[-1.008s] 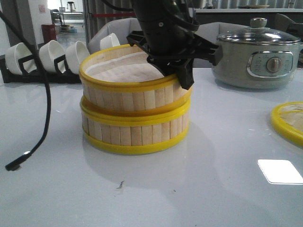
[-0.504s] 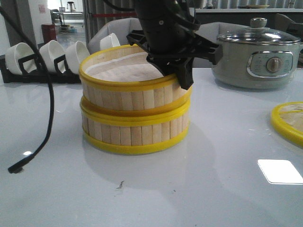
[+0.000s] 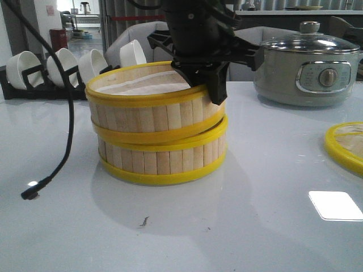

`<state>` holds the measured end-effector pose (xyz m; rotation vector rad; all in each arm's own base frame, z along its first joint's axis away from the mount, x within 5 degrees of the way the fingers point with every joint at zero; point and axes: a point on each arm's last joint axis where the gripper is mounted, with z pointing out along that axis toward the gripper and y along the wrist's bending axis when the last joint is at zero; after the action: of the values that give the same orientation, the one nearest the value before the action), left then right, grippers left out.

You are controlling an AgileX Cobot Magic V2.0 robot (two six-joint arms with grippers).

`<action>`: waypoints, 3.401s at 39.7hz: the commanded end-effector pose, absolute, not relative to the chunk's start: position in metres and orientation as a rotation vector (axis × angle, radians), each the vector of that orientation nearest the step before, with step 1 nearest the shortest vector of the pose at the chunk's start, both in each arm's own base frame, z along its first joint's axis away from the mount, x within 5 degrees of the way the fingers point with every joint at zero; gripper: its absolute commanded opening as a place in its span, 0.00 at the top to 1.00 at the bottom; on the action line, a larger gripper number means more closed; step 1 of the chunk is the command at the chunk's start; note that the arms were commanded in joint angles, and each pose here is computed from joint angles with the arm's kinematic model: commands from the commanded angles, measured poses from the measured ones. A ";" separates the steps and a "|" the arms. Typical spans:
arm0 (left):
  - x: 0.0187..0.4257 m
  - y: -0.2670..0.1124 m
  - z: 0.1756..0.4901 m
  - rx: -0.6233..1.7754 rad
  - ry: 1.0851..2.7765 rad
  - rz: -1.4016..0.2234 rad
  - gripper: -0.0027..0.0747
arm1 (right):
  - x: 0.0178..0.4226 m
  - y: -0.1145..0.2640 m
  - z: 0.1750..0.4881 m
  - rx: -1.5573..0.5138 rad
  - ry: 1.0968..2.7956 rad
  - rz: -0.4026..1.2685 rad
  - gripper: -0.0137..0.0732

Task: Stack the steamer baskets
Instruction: 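Lower the held basket onto the middle basket and open the left gripper, then raise the left gripper away from the stacked baskets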

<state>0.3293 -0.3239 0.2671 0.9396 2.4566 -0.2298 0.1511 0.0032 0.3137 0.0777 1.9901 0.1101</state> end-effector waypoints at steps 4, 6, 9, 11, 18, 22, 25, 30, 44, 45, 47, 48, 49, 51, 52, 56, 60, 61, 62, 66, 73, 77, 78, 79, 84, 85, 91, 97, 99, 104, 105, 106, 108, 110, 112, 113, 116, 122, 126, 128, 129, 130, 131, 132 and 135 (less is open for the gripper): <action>0.325 -0.324 0.311 0.890 2.308 -0.310 0.85 | 0.154 0.002 0.333 0.065 1.878 0.090 0.25; 0.325 -0.324 0.312 0.889 2.306 -0.311 0.85 | 0.154 0.002 0.333 0.065 1.878 0.090 0.25; 0.325 -0.324 0.312 0.889 2.306 -0.311 0.85 | 0.154 0.002 0.333 0.065 1.878 0.090 0.25; 0.325 -0.324 0.311 0.886 2.310 -0.321 0.85 | 0.154 0.002 0.333 0.065 1.878 0.090 0.25; 0.324 -0.325 0.312 0.877 2.313 -0.347 0.85 | 0.154 0.002 0.333 0.065 1.879 0.090 0.25; 0.324 -0.325 0.312 0.877 2.313 -0.347 0.86 | 0.154 0.002 0.333 0.065 1.881 0.090 0.25; 0.324 -0.325 0.312 0.877 2.313 -0.347 0.85 | 0.154 0.002 0.333 0.065 1.882 0.091 0.25; 0.324 -0.325 0.312 0.877 2.313 -0.347 0.84 | 0.154 0.002 0.332 0.065 1.888 0.091 0.25; 0.324 -0.325 0.312 0.881 2.309 -0.336 0.44 | 0.153 0.002 0.330 0.063 1.910 0.093 0.25; 0.324 -0.325 0.312 0.881 2.308 -0.334 0.43 | 0.153 0.002 0.330 0.063 1.910 0.093 0.25; 0.324 -0.325 0.312 0.881 2.308 -0.334 0.43 | 0.153 0.002 0.330 0.063 1.910 0.093 0.25; 0.324 -0.325 0.312 0.882 2.307 -0.332 0.43 | 0.153 0.002 0.330 0.063 1.911 0.093 0.25; 0.325 -0.325 0.312 0.882 2.307 -0.331 0.43 | 0.153 0.002 0.330 0.063 1.912 0.093 0.25; 0.325 -0.324 0.312 0.885 2.304 -0.322 0.43 | 0.153 0.002 0.330 0.063 1.915 0.093 0.25; 0.325 -0.324 0.312 0.889 2.299 -0.309 0.43 | 0.153 0.002 0.330 0.063 1.915 0.093 0.25; 0.327 -0.322 0.322 0.894 2.275 -0.271 0.43 | 0.153 0.003 0.329 0.063 1.922 0.094 0.25; 0.328 -0.319 0.341 0.886 2.234 -0.245 0.43 | 0.153 0.003 0.329 0.062 1.926 0.094 0.25; 0.328 -0.319 0.347 0.880 2.221 -0.243 0.43 | 0.153 0.003 0.329 0.062 1.926 0.094 0.25; 0.329 -0.318 0.352 0.877 2.209 -0.237 0.43 | 0.153 0.003 0.329 0.062 1.926 0.094 0.25; 0.327 -0.311 0.377 0.855 2.173 -0.213 0.46 | 0.153 0.003 0.329 0.062 1.926 0.094 0.25; 0.326 -0.283 0.422 0.772 2.100 -0.173 0.87 | 0.153 0.003 0.329 0.063 1.925 0.094 0.25; 0.326 -0.249 0.452 0.676 2.058 -0.167 0.84 | 0.153 0.003 0.329 0.063 1.924 0.094 0.25; 0.328 -0.240 0.457 0.650 2.053 -0.160 0.85 | 0.153 0.003 0.329 0.063 1.924 0.094 0.25; 0.329 -0.229 0.463 0.619 2.045 -0.149 0.86 | 0.153 0.003 0.329 0.063 1.924 0.094 0.25; 0.333 -0.175 0.487 0.474 2.046 -0.086 0.86 | 0.153 0.003 0.329 0.063 1.924 0.094 0.25; 0.335 -0.162 0.489 0.439 2.057 -0.066 0.86 | 0.153 0.003 0.329 0.062 1.925 0.094 0.25; 0.325 -0.097 0.508 0.262 2.057 -0.003 0.86 | 0.153 0.003 0.329 0.062 1.925 0.094 0.25; 0.301 -0.046 0.512 0.113 2.034 0.002 0.86 | 0.153 0.003 0.329 0.062 1.925 0.094 0.25; 0.292 -0.034 0.510 0.073 2.016 -0.006 0.86 | 0.153 0.003 0.329 0.062 1.925 0.094 0.25; 0.255 -0.016 0.496 0.007 1.986 -0.031 0.86 | 0.153 0.003 0.329 0.062 1.925 0.094 0.25; 0.245 -0.013 0.495 0.002 1.968 -0.028 0.86 | 0.153 0.003 0.329 0.062 1.925 0.094 0.25; 0.239 -0.013 0.487 0.001 1.977 -0.029 0.86 | 0.153 0.003 0.329 0.063 1.924 0.094 0.25; 0.224 -0.013 0.479 0.000 1.952 -0.037 0.86 | 0.153 0.003 0.329 0.063 1.924 0.095 0.25; 0.206 -0.012 0.467 -0.005 1.936 -0.049 0.86 | 0.153 0.003 0.329 0.063 1.923 0.095 0.25; 0.191 -0.013 0.457 0.000 1.914 -0.059 0.86 | 0.153 0.003 0.330 0.063 1.920 0.095 0.25; 0.183 -0.013 0.453 0.006 1.899 -0.065 0.86 | 0.153 0.003 0.330 0.063 1.920 0.095 0.25; 0.167 -0.015 0.432 0.045 1.869 -0.054 0.86 | 0.153 0.003 0.330 0.063 1.920 0.095 0.25; 0.141 -0.015 0.388 0.075 1.850 -0.070 0.86 | 0.153 0.003 0.329 0.063 1.925 0.095 0.25; 0.129 -0.014 0.361 0.073 1.867 -0.081 0.86 | 0.153 0.003 0.329 0.068 1.925 0.102 0.25; 0.124 -0.014 0.350 0.074 1.874 -0.081 0.86 | 0.153 0.003 0.329 0.072 1.925 0.108 0.25; 0.121 -0.013 0.347 0.075 1.869 -0.082 0.86 | 0.153 0.003 0.329 0.074 1.925 0.111 0.25; 0.120 -0.013 0.341 0.076 1.875 -0.081 0.86 | 0.153 0.003 0.329 0.076 1.925 0.113 0.25; 0.118 -0.013 0.336 0.077 1.880 -0.081 0.86 | 0.153 0.003 0.329 0.077 1.925 0.115 0.25; 0.117 -0.013 0.332 0.077 1.879 -0.082 0.86 | 0.153 0.003 0.329 0.078 1.924 0.116 0.25; 0.115 -0.013 0.320 0.077 1.890 -0.086 0.86 | 0.153 0.003 0.329 0.079 1.924 0.118 0.25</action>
<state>0.1145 -0.0111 0.3129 0.0851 2.0058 -0.0516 0.1493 0.0040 0.3100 0.0791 2.0358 0.1201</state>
